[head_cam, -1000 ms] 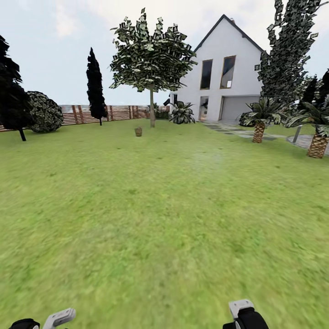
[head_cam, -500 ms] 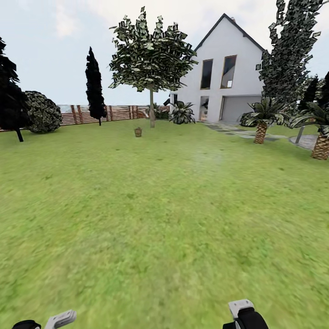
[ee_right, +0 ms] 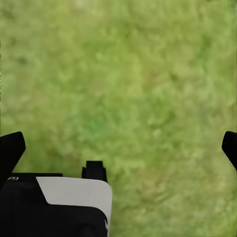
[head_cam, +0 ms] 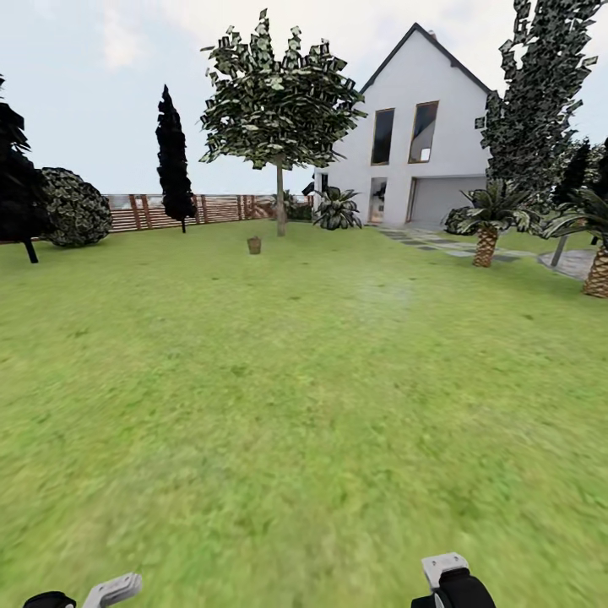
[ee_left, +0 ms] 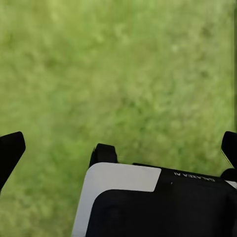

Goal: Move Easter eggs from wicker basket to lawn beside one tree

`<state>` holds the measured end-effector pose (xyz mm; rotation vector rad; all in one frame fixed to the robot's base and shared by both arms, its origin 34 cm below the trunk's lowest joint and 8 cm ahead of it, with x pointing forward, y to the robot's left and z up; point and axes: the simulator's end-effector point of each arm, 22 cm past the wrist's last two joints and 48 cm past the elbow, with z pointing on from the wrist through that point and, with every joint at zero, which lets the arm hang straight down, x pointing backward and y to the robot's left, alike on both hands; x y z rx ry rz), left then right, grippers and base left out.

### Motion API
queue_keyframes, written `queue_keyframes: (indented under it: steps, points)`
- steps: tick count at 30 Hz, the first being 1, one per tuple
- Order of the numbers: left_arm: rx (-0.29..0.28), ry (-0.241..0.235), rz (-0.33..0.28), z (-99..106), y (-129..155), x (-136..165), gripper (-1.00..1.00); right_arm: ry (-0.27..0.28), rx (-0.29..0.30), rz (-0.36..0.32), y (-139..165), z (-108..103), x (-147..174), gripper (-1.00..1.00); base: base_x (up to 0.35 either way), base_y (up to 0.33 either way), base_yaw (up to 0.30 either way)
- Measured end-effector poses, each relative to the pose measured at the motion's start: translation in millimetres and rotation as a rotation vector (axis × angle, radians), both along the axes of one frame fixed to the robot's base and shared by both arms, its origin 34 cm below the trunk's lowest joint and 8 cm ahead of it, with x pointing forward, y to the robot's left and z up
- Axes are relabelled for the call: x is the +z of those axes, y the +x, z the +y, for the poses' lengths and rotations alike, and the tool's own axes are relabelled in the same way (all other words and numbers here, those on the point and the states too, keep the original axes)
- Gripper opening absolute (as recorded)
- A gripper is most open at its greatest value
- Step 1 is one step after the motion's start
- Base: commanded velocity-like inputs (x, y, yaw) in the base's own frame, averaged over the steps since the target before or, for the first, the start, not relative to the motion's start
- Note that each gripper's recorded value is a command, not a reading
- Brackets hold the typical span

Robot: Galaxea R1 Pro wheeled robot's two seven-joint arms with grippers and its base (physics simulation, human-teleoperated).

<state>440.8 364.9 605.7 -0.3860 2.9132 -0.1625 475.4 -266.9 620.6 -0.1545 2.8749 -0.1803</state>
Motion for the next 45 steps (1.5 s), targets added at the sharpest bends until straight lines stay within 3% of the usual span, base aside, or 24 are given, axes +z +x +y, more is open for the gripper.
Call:
queue_keyframes:
  steps: [45]
  points:
    - [0.001, -0.002, 0.000, -0.3, 0.0, 0.1, 1.00, -0.004, -0.003, 0.000, 0.1, -2.3, 0.4, 1.00, 0.339, 0.000, 0.032]
